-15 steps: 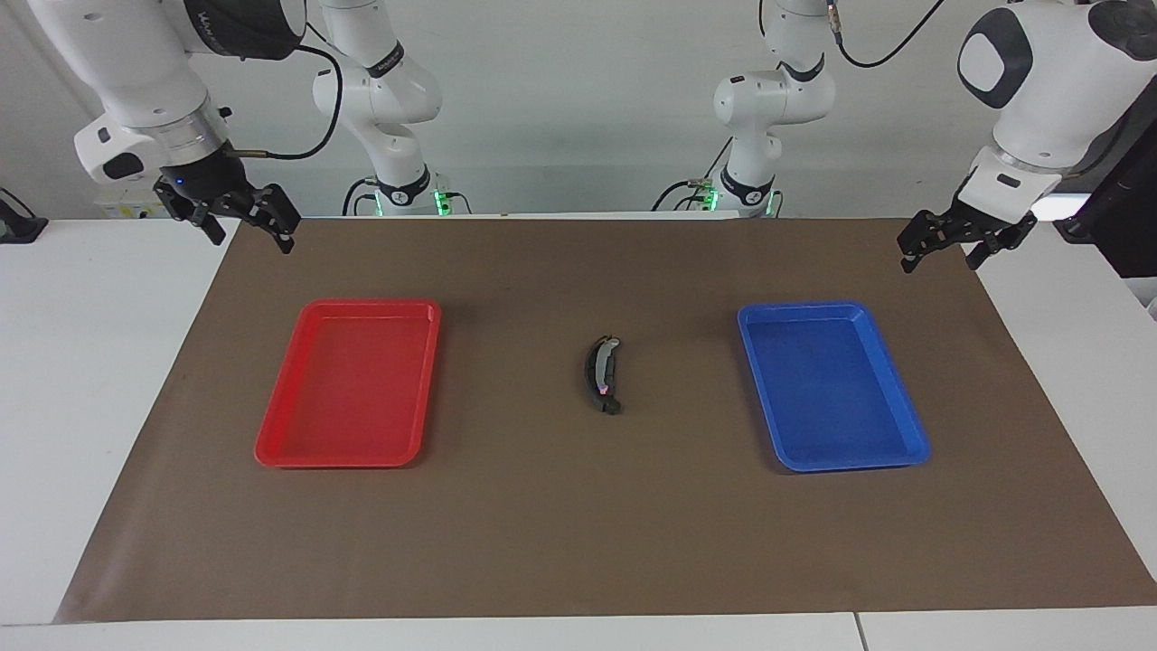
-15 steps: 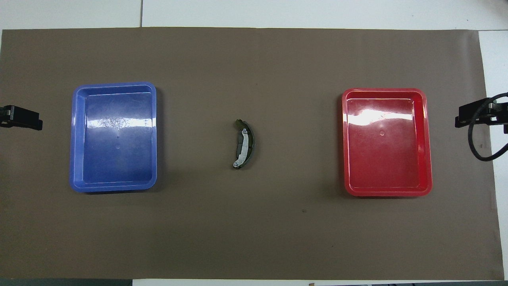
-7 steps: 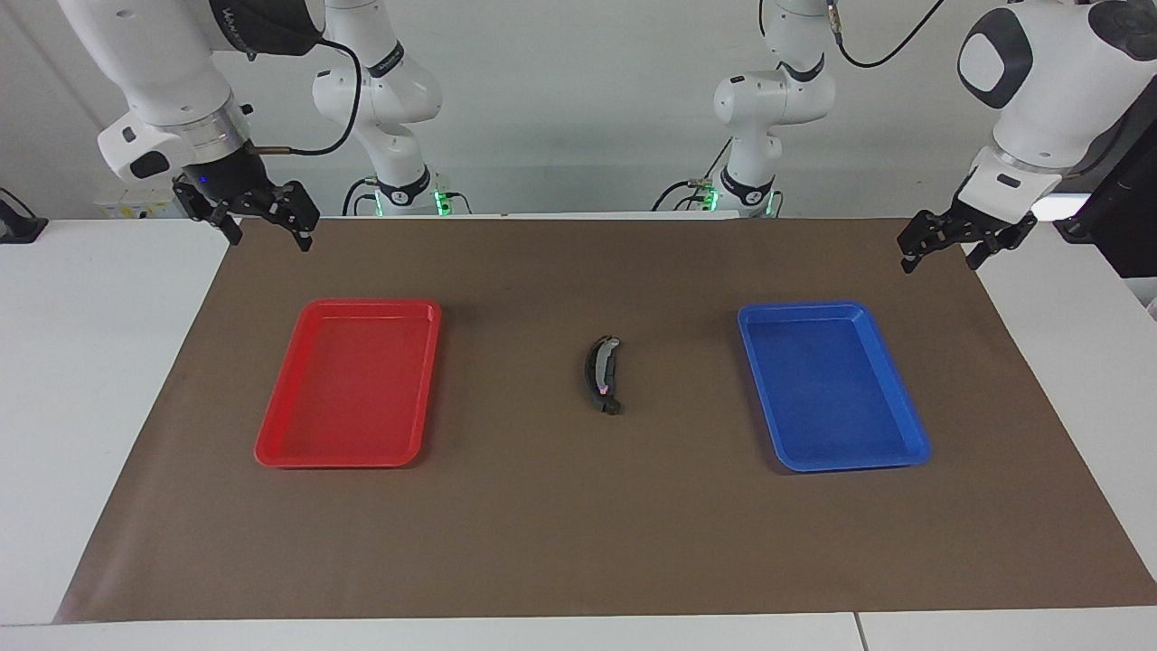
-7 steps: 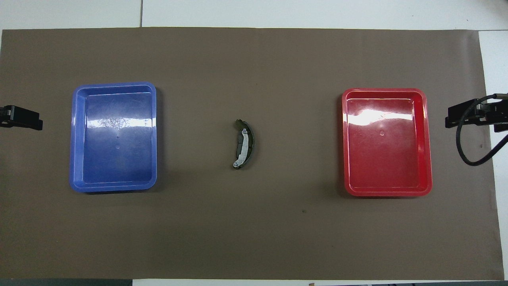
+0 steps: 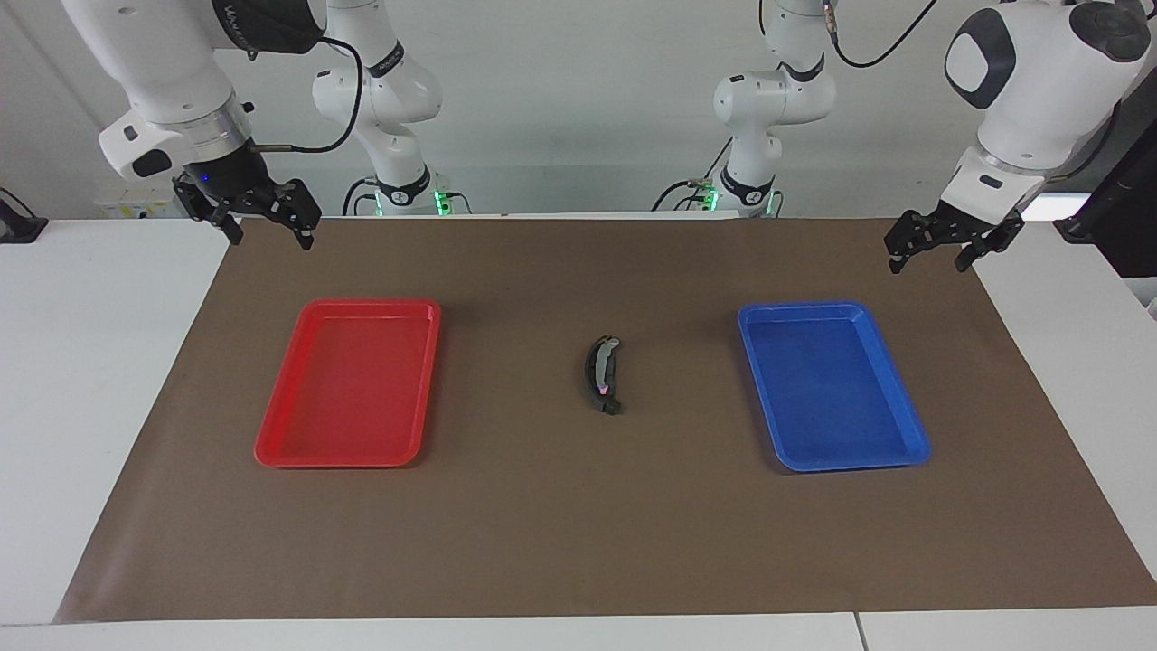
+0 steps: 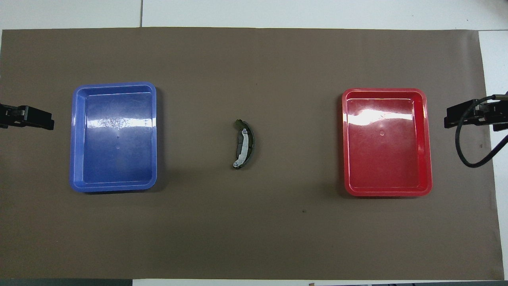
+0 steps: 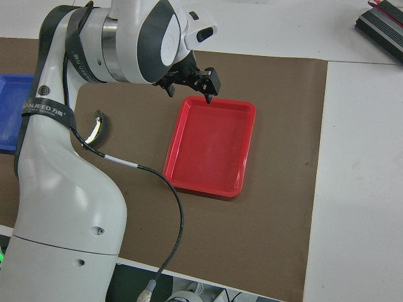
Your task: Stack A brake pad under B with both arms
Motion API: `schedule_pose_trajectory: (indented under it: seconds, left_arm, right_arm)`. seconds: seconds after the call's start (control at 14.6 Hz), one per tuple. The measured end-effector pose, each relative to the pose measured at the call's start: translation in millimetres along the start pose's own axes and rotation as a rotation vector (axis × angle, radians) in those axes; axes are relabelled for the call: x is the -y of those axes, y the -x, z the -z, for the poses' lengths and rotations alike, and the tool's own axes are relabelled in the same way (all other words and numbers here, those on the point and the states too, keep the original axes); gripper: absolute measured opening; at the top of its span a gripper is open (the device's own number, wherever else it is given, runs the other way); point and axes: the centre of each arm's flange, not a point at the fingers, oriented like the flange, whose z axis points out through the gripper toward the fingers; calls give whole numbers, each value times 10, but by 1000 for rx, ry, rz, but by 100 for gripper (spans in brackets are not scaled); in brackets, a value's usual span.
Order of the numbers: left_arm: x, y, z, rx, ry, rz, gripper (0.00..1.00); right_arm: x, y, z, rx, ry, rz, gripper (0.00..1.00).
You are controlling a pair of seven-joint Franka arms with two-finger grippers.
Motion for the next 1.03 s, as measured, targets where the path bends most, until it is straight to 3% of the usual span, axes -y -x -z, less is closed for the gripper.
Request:
schedule_pose_trajectory:
  seconds: [1.03]
  left_arm:
    - [-25, -1, -19, 3, 0, 0, 100]
  right_arm:
    - [54, 16, 3, 6, 1, 12, 100]
